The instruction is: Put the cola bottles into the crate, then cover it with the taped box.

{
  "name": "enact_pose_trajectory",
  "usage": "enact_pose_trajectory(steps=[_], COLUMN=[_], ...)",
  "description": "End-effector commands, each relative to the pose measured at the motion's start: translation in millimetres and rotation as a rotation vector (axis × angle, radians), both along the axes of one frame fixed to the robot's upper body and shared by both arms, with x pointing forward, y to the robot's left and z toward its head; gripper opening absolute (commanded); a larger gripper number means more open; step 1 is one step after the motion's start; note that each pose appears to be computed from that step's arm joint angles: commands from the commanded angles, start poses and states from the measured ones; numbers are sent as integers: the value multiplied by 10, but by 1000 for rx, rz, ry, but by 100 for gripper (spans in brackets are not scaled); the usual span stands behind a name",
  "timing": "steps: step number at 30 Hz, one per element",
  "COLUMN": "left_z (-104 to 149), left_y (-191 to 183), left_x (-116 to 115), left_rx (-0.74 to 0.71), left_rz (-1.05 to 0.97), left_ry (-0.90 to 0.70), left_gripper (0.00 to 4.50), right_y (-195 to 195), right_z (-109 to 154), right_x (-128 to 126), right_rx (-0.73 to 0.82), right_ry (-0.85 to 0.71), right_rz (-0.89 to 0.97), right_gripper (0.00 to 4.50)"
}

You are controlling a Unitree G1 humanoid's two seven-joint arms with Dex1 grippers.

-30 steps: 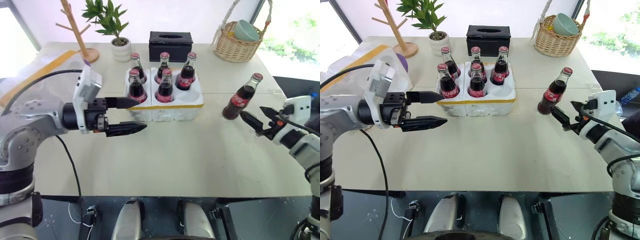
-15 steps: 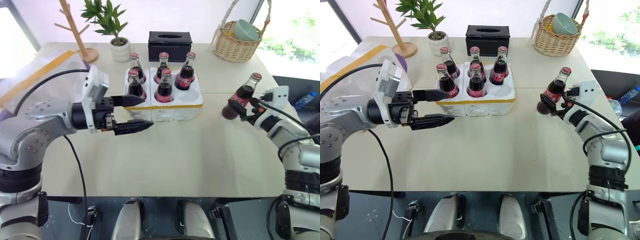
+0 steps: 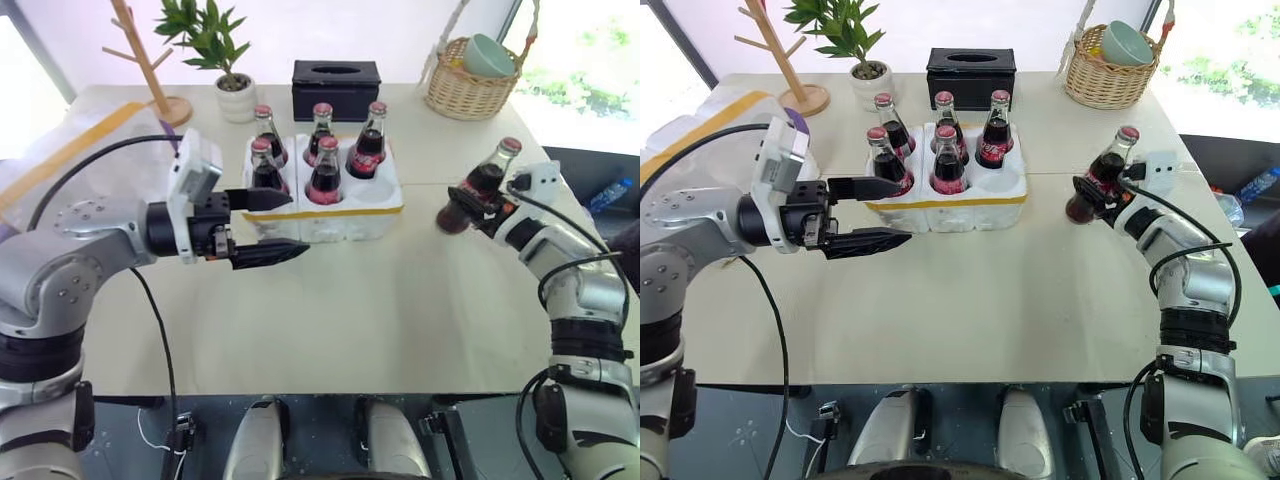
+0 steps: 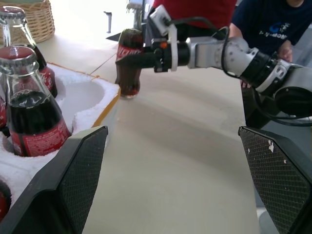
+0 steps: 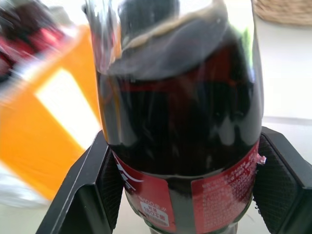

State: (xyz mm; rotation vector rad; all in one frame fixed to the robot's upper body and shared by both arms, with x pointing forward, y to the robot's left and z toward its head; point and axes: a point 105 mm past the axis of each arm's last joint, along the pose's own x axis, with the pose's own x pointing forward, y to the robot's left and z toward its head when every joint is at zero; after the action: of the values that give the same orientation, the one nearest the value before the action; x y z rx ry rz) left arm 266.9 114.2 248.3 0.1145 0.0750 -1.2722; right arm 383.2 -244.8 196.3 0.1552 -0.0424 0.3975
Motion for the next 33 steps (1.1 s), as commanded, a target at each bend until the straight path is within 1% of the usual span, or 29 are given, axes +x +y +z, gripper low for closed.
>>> enact_pose_trajectory(steps=[1, 2, 4, 7, 9, 10, 13, 17, 25, 28, 30, 32, 33], left_z=[98, 95, 91, 88, 87, 90, 98, 125, 116, 101, 99, 102, 100], left_y=[131, 148, 153, 137, 124, 124, 127, 150, 157, 164, 176, 213, 244], left_x=[11, 12, 11, 5, 1, 0, 3, 3, 10, 19, 25, 33, 35], left_rx=[-12, -12, -16, -20, -22, -22, -22, -32, -35, -27, -20, -10, -1], left_rz=[48, 56, 64, 66, 66, 68, 78, 90, 107, 109, 112, 125, 135], left_ry=[-50, -52, -55, -61, -64, -68, -77, -79, -82, -81, -81, -81, -80], left_gripper=[450, 450, 450, 450, 450, 450, 450, 450, 450, 450, 450, 450, 450], right_y=[271, 372, 560, 803, 936, 1002, 1134, 1234, 1515, 1513, 1497, 1492, 1488], right_z=[968, 1066, 1143, 1168, 1193, 1163, 1010, 689, 73, -122, -194, -170, -133], right_x=[-240, -268, -269, -283, -311, -277, -174, -22, 33, 130, 167, 146, 123], right_rx=[74, 88, 80, 44, 55, 52, -17, -88, -240, -290, -323, -331, -330], right_ry=[-290, -305, -302, -311, -330, -320, -290, -202, -85, -13, 13, 5, -8], right_rz=[168, 212, 269, 351, 414, 429, 441, 423, 464, 435, 430, 451, 463], right_gripper=[283, 283, 283, 283, 283, 283, 283, 283, 283, 283, 387, 447, 447])
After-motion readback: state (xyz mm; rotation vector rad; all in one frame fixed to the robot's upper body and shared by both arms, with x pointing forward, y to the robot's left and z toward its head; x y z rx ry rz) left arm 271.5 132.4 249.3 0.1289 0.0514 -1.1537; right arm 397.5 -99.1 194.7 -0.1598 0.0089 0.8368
